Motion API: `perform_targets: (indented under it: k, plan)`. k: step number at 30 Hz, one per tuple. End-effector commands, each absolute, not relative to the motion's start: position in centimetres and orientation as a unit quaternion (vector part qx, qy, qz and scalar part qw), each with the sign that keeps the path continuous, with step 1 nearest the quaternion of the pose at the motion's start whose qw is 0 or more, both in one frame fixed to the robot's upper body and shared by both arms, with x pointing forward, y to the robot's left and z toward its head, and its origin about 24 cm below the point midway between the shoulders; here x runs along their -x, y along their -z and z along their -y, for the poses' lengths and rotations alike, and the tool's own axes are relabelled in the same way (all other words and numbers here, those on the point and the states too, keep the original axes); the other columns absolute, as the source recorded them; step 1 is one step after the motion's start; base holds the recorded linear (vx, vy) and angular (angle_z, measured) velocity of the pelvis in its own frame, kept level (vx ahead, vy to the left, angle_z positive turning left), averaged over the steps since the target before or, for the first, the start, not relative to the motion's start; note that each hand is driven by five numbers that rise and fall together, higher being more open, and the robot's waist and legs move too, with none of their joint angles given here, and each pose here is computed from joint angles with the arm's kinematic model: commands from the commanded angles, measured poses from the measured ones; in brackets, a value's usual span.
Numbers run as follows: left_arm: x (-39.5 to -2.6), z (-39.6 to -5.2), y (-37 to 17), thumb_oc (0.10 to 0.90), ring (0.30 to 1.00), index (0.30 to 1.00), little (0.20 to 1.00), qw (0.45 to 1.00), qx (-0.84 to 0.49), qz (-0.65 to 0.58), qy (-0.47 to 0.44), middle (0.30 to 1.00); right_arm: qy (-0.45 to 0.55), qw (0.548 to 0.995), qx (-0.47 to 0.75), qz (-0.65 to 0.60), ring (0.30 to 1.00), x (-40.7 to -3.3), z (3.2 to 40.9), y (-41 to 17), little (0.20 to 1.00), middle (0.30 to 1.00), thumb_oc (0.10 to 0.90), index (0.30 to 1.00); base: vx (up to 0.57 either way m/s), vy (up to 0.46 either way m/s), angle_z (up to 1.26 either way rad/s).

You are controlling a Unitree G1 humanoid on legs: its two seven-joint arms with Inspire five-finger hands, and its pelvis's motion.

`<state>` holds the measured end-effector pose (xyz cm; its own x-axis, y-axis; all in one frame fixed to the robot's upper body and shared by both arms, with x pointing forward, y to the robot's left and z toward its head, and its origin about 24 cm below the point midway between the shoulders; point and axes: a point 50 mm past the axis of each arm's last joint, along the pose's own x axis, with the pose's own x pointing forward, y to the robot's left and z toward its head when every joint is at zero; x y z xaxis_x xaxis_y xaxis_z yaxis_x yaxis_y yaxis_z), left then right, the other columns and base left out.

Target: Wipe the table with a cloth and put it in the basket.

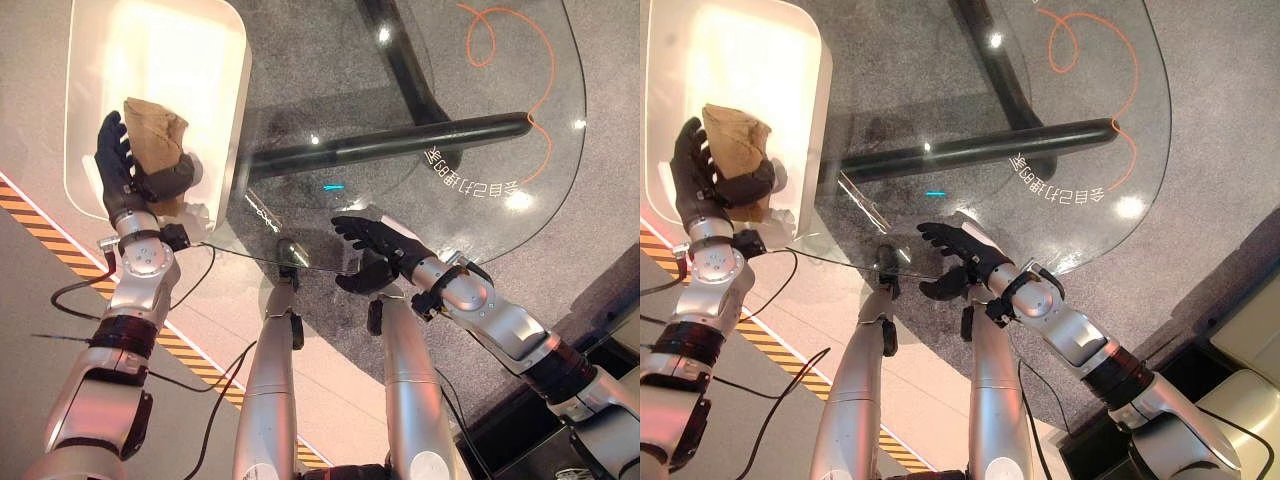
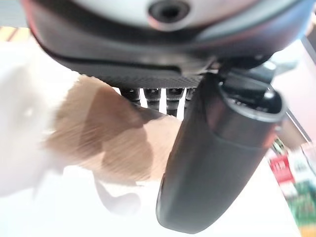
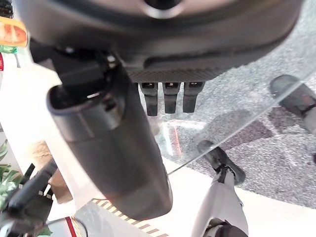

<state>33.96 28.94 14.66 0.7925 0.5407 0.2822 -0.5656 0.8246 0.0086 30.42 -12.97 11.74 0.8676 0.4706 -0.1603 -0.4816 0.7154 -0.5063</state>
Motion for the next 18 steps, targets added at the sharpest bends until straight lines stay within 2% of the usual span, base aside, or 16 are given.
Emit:
perform_targets:
  k: [1,9,12,15,18]
  plan:
    - [-32.5,-29.5,-16.8,0.8,0.9,0.9,0.9,0.927,0.004,0.223,-0.3,0.9,-0.297,0.917,0.262,0.056,0.9,-28.5,11.3,-13.4,0.9,0.9,0.8,0.9,-0.04,-0.066,0.02]
    - [-31.0,-29.8,-17.2,0.8,0.9,0.9,0.9,0.92,-0.008,0.237,-0.311,0.9,-0.292,0.919,0.257,0.056,0.9,-28.0,11.7,-13.1,0.9,0.9,0.8,0.9,-0.03,-0.056,0.03]
    - [-30.2,-30.9,-16.9,0.8,0.9,0.9,0.9,0.915,-0.041,0.231,-0.329,0.9,-0.283,0.923,0.256,0.043,0.9,-27.7,12.5,-12.5,0.9,0.9,0.8,0.9,-0.04,-0.073,0.01]
    - [-29.8,-31.1,-16.1,0.8,0.9,0.9,0.9,0.924,-0.005,0.211,-0.319,0.9,-0.28,0.928,0.242,0.029,0.9,-27.3,12.9,-11.6,0.9,0.9,0.8,0.9,-0.02,-0.06,0.01]
    - [-29.2,-29.7,-12.1,0.8,0.9,0.9,0.9,0.948,0.083,0.145,-0.271,0.9,-0.253,0.941,0.227,0.006,0.9,-26.9,13.8,-9.5,0.9,0.9,0.8,0.9,-0.05,-0.113,0.04]
